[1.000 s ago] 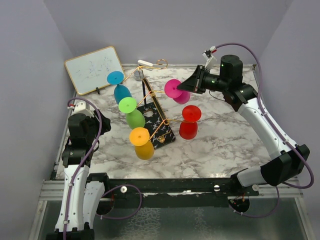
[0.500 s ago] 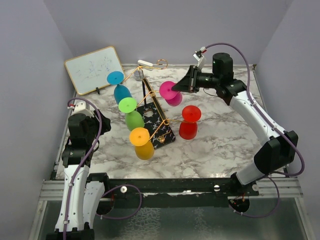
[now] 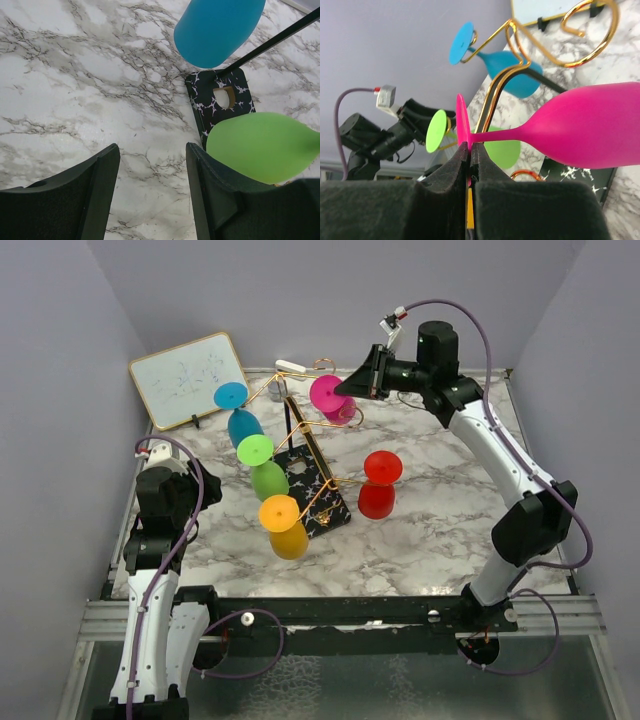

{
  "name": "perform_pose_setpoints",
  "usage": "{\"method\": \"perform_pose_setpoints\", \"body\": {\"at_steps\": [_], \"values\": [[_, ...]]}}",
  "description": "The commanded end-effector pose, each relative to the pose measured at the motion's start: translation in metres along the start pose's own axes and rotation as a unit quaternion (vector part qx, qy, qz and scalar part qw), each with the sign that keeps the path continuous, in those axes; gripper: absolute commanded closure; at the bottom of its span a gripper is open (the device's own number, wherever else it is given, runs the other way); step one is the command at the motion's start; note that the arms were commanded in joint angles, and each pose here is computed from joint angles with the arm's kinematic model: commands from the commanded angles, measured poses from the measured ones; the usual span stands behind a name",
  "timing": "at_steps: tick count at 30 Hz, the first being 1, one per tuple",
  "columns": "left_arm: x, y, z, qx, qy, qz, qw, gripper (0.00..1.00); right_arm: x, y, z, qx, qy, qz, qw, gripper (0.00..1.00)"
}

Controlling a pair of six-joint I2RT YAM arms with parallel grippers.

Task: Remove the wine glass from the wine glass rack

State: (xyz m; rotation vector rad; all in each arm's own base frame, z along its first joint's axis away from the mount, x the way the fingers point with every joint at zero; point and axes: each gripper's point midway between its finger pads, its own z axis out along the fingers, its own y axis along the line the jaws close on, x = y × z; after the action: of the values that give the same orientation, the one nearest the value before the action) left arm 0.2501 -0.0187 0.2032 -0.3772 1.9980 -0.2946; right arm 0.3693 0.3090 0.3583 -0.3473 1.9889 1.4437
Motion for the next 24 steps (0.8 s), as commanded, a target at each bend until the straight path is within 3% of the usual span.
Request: {"method": "perform_pose_setpoints", "body": {"at_steps": [1,8,11,14,19,24], "values": [[-0.008,-0.001,-0.002,-0.001,-0.016,-0.002,1.0,0.42,-0.036,-0.008,0.004,0.045,-0.062,-0.046,0.996,0.98],[-0.01,0.0,-0.002,-0.007,-0.019,-0.003,1.0,0.42,-0.064,-0.014,-0.023,0.125,-0.157,-0.074,0.977,0.98],[-0.015,0.004,-0.003,-0.022,-0.02,0.002,1.0,0.42,-0.074,-0.001,-0.055,0.161,-0.204,-0.112,0.959,0.98],[-0.046,-0.005,-0.016,-0.026,-0.041,0.006,0.999,0.42,-0.082,0.024,-0.094,0.186,-0.246,-0.183,0.933,0.98],[-0.125,-0.065,-0.053,0.062,-0.088,0.003,0.994,0.41,-0.08,0.085,-0.161,0.183,-0.306,-0.327,0.875,0.98],[-0.171,-0.136,-0.082,0.218,-0.11,-0.043,0.969,0.39,-0.066,0.118,-0.19,0.183,-0.282,-0.412,0.847,0.98]]}}
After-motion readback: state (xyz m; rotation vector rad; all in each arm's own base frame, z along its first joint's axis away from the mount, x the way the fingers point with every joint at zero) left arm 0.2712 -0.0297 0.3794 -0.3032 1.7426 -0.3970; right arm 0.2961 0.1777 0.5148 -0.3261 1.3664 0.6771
